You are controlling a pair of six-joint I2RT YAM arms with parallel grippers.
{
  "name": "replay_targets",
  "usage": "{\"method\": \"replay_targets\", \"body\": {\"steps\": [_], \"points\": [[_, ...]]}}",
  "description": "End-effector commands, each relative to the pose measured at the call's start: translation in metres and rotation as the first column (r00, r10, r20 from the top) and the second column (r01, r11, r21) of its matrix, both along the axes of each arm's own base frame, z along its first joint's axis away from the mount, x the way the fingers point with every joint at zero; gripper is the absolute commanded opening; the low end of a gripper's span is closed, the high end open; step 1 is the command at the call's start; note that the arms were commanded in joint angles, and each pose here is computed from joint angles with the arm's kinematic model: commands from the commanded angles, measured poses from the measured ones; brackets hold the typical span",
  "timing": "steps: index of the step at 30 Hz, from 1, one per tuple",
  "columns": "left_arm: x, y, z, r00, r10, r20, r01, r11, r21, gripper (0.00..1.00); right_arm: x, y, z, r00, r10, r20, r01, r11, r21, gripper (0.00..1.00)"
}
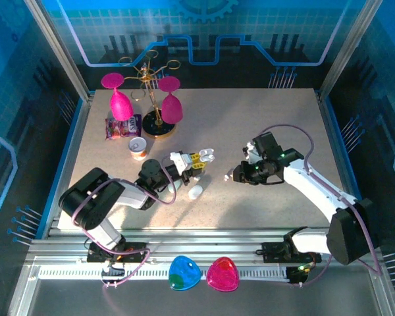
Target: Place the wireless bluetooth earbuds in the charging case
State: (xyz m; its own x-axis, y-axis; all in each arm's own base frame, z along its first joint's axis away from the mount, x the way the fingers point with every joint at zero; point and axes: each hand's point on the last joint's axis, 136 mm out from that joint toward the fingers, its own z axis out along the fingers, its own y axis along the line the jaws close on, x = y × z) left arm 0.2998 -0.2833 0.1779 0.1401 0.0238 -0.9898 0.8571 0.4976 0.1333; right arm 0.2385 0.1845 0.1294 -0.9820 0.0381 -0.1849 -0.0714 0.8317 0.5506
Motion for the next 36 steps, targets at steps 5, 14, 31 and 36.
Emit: {"method": "replay_targets", "body": {"steps": [5, 14, 31, 36], "points": [[0.011, -0.006, -0.004, 0.995, -0.003, 0.096, -0.002, 0.999, 0.051, 0.03, -0.011, 0.031, 0.040, 0.997, 0.074, 0.028, -0.076, 0.991, 0.111, 0.26], [0.009, -0.011, -0.014, 0.984, -0.030, 0.175, 0.009, 0.993, 0.119, 0.02, -0.006, 0.065, 0.063, 0.989, 0.135, 0.066, -0.144, 0.976, 0.163, 0.26], [-0.014, -0.014, -0.013, 0.949, -0.114, 0.293, 0.060, 0.980, 0.188, 0.02, 0.014, 0.084, 0.059, 0.986, 0.157, 0.048, -0.163, 0.977, 0.137, 0.26], [-0.015, -0.013, -0.011, 0.944, -0.117, 0.308, 0.060, 0.980, 0.189, 0.02, 0.014, 0.083, 0.056, 0.987, 0.158, 0.036, -0.162, 0.979, 0.124, 0.25]]}}
